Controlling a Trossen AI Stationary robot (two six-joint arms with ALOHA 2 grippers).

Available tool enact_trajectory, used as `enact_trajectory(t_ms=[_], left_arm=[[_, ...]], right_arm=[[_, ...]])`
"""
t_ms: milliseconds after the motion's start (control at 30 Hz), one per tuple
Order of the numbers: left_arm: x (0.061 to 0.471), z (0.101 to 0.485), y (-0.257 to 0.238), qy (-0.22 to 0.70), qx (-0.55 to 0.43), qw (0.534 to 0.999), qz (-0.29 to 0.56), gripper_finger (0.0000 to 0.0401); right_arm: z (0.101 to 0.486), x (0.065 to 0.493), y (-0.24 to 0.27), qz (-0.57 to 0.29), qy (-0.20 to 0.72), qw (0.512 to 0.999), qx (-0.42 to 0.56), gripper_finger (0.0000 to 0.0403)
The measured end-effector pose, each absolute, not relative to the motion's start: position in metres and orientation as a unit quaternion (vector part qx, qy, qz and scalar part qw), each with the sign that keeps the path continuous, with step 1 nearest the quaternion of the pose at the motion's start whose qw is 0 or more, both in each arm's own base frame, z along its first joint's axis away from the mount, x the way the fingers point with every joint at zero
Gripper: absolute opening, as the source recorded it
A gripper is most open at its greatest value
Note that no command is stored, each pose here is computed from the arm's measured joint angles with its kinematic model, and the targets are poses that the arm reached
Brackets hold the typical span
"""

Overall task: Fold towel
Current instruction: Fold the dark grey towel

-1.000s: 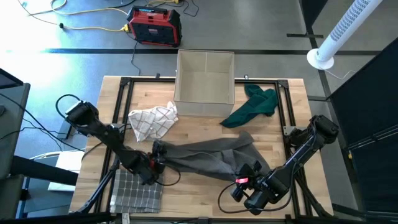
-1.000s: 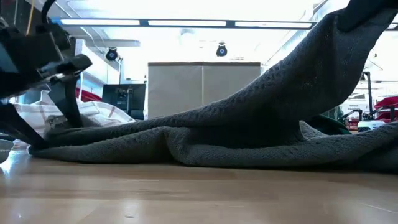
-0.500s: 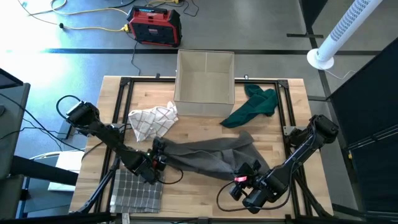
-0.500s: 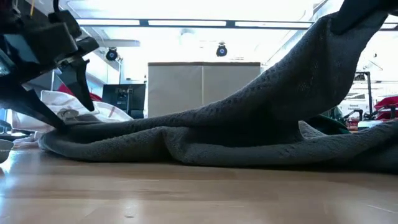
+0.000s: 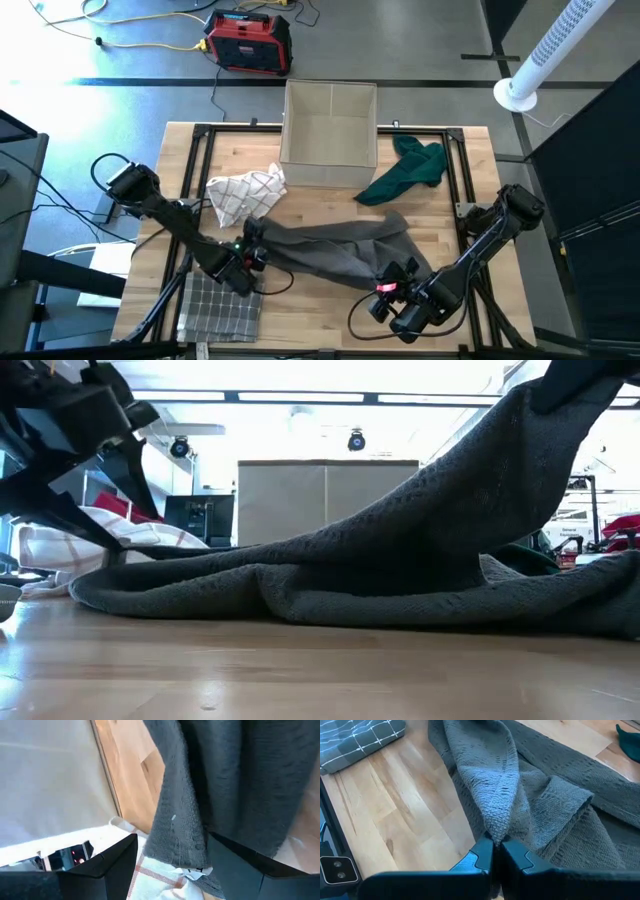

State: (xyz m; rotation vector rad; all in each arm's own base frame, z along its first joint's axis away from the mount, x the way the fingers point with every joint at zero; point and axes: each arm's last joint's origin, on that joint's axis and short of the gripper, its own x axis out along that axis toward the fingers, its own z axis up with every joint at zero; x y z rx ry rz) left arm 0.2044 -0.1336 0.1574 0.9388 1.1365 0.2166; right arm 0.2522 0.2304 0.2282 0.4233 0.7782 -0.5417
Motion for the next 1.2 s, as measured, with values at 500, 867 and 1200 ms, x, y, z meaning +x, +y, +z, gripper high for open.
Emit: enact_trajectory(t_ms=[500, 867, 1200], left_arm=[[0.205, 0.140, -0.118, 0.533, 0.412, 0.733, 0.095, 0.0229], [0.212, 0.138, -0.108, 0.526, 0.369, 0.754, 0.136, 0.0183], [0.215, 0.145, -0.109, 0.552, 0.326, 0.757, 0.129, 0.0030]], right_arm=[[0.229, 0.253, 0.231, -0.257, 0.365, 0.872, 0.202, 0.0000], [0.229, 0.254, 0.231, -0.251, 0.363, 0.878, 0.188, 0.0000], [0.231, 0.256, 0.233, -0.244, 0.351, 0.883, 0.194, 0.0000]])
